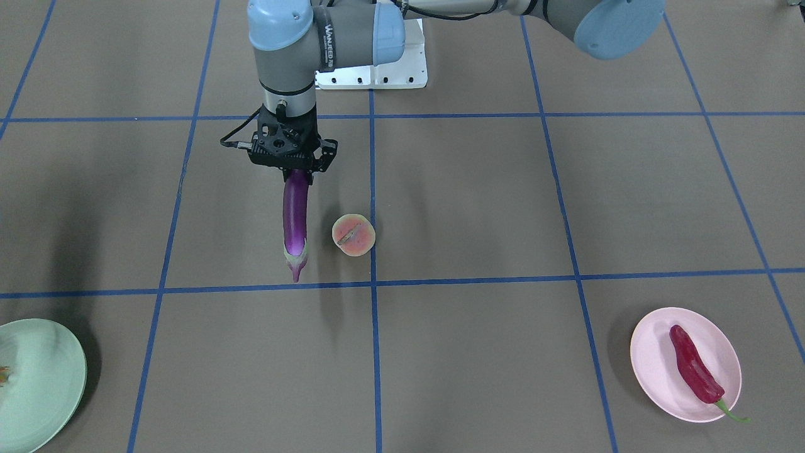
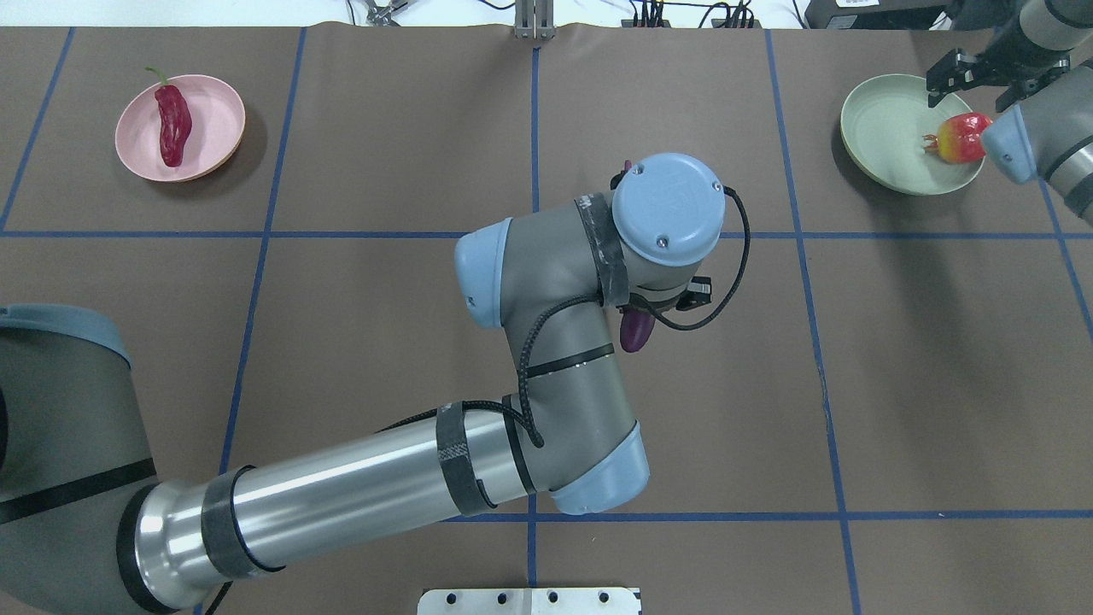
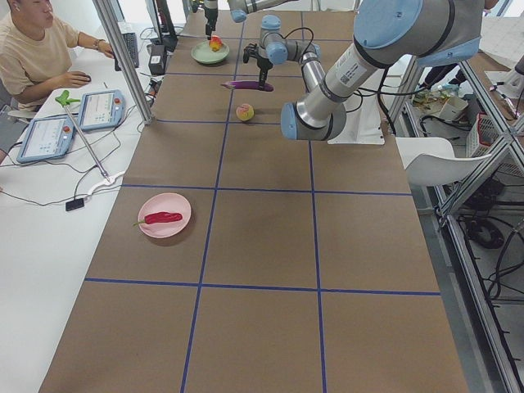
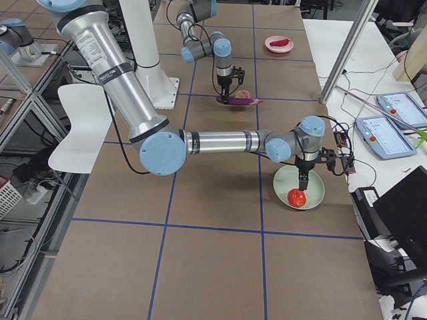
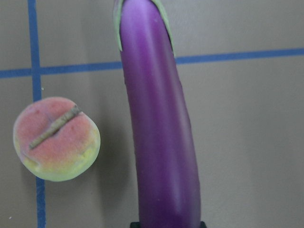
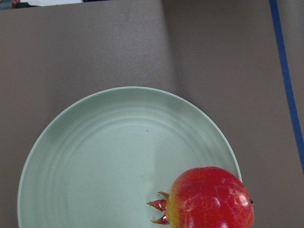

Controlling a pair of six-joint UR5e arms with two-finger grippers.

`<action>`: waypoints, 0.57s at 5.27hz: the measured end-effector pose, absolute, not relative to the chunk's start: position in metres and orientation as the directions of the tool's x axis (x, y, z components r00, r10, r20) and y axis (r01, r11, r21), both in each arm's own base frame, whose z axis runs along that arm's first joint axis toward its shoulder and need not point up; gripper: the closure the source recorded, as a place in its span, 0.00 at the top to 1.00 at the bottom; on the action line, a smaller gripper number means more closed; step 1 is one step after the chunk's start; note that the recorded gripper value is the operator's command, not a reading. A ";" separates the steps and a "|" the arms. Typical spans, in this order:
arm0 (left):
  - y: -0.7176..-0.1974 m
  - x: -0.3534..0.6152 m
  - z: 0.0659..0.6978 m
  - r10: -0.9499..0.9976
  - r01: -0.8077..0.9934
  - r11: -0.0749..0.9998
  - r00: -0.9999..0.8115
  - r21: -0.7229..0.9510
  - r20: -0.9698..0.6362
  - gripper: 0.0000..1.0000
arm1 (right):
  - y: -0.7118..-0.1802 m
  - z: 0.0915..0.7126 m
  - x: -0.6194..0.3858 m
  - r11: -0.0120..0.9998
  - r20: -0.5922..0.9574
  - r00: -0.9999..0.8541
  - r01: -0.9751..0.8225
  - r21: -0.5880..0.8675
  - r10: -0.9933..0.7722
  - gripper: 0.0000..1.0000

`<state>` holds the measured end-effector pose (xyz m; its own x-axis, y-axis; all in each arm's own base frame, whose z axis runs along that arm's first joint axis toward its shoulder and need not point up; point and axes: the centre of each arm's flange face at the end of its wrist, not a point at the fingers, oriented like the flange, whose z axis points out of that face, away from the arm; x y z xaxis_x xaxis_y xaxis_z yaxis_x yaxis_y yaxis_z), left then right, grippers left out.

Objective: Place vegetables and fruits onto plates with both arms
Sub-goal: 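Carry the eggplant onto the pink plate while the right gripper returns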

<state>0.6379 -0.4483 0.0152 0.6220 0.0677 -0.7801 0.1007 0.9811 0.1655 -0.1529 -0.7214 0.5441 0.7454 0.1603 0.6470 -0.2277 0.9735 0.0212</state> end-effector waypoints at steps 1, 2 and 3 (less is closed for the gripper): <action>-0.491 0.605 0.034 -0.029 0.188 0.975 0.628 0.115 -0.778 0.00 | -0.712 0.521 -0.161 0.968 0.693 0.695 -0.250 -0.014 0.190 1.00; -0.541 0.566 0.089 -0.169 0.257 0.966 0.638 0.001 -0.752 0.00 | -0.692 0.492 -0.181 0.958 0.736 0.636 -0.279 -0.064 0.234 1.00; -0.589 0.517 0.158 -0.319 0.327 0.936 0.637 -0.128 -0.702 0.00 | -0.668 0.456 -0.212 0.948 0.764 0.584 -0.301 -0.109 0.273 1.00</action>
<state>0.5168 -0.5892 0.1584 0.6373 -0.3188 -0.7016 0.3272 0.9362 -0.1282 -0.2124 -0.6675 0.4562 0.5840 0.2730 0.7645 -0.3006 0.9475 -0.1087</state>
